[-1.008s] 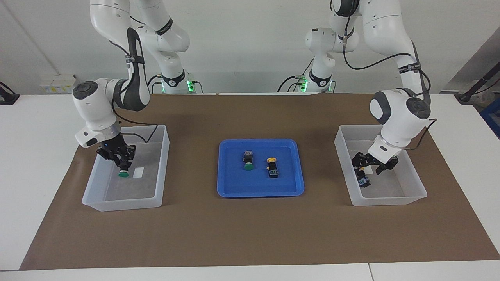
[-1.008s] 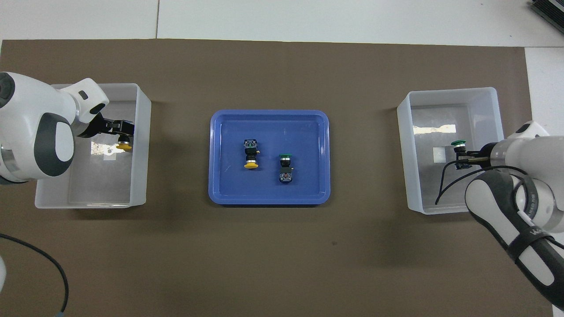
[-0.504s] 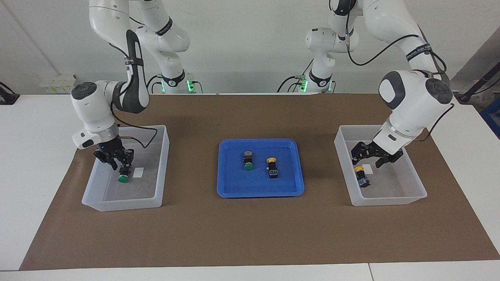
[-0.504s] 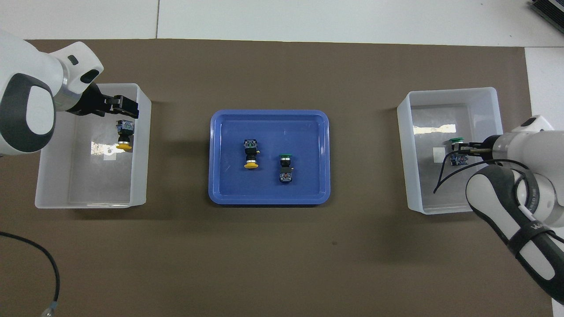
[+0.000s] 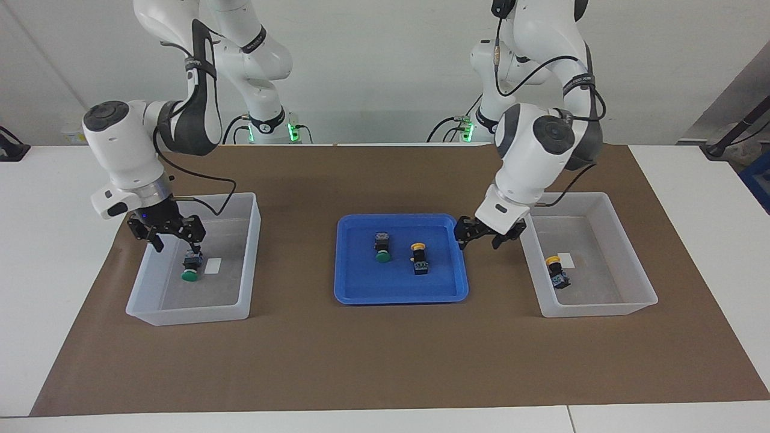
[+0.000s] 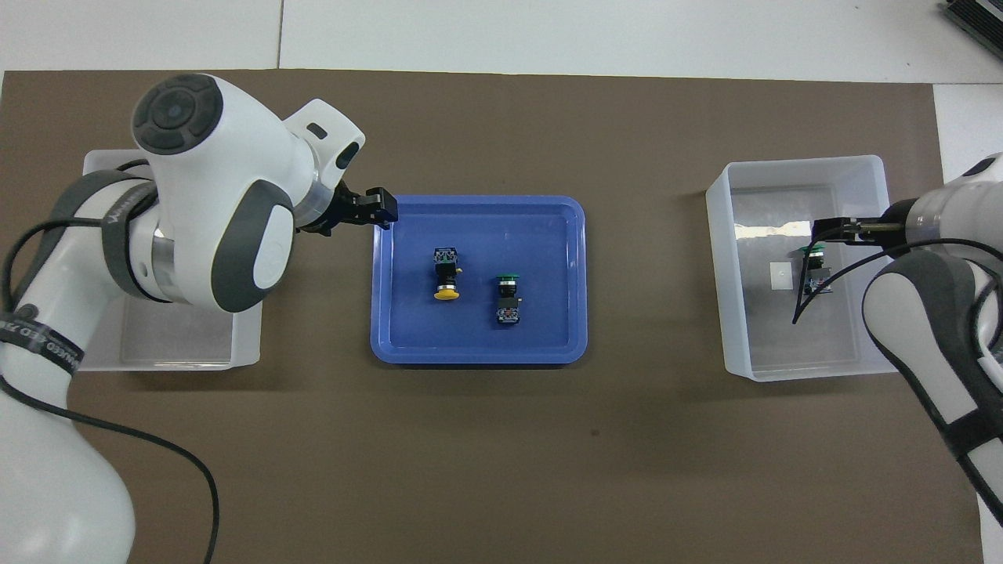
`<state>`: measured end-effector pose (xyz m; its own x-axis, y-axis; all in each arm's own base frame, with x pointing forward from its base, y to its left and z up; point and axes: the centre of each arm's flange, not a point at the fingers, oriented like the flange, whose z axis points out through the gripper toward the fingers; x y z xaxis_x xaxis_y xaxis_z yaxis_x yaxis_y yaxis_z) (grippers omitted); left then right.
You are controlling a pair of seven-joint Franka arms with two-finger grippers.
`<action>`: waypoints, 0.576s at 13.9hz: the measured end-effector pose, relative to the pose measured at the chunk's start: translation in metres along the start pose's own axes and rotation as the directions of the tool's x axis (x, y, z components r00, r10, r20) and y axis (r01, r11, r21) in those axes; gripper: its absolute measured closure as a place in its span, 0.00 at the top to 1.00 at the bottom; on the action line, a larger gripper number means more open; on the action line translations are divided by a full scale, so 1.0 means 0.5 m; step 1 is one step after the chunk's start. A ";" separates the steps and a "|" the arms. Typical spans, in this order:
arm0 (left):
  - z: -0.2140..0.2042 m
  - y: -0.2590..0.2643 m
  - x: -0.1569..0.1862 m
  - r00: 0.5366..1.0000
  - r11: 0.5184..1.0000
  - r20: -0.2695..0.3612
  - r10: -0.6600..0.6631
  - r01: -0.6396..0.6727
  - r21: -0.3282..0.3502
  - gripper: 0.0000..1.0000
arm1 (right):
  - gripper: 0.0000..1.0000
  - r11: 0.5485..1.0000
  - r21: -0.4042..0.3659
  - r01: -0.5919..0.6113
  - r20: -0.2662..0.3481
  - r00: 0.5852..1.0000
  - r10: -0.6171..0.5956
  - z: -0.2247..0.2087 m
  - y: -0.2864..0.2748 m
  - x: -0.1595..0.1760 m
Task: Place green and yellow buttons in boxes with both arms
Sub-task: 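Return the left gripper and the right gripper to the blue tray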
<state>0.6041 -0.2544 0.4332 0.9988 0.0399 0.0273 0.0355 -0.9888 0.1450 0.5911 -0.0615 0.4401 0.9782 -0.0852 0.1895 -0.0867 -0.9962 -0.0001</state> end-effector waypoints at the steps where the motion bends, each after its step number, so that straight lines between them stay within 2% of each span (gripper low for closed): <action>1: 0.026 0.021 -0.016 1.000 1.000 -0.016 -0.011 0.011 -0.005 0.85 | 1.00 1.000 0.006 -0.008 -0.003 1.000 0.008 -0.028 -0.033 0.007; 2: 0.054 0.036 -0.033 0.999 1.000 -0.032 -0.017 0.016 -0.010 0.81 | 1.00 1.000 0.012 -0.019 -0.008 1.000 0.019 -0.049 -0.070 0.013; 4: 0.106 0.059 -0.065 0.998 0.999 -0.056 -0.032 0.031 -0.018 0.79 | 1.00 0.999 0.026 -0.024 -0.014 1.000 0.024 -0.068 -0.150 0.014; 8: 0.185 0.119 -0.132 0.996 0.999 -0.082 -0.044 0.042 -0.031 0.79 | 1.00 0.996 0.059 -0.065 -0.008 0.998 0.065 -0.075 -0.331 -0.018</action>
<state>0.5432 -0.3290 0.3484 0.9903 0.0954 0.1014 0.0765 -0.9813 0.1764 0.5895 0.1048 0.4755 0.9689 -0.1499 0.1969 -0.1384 -0.9878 -0.0707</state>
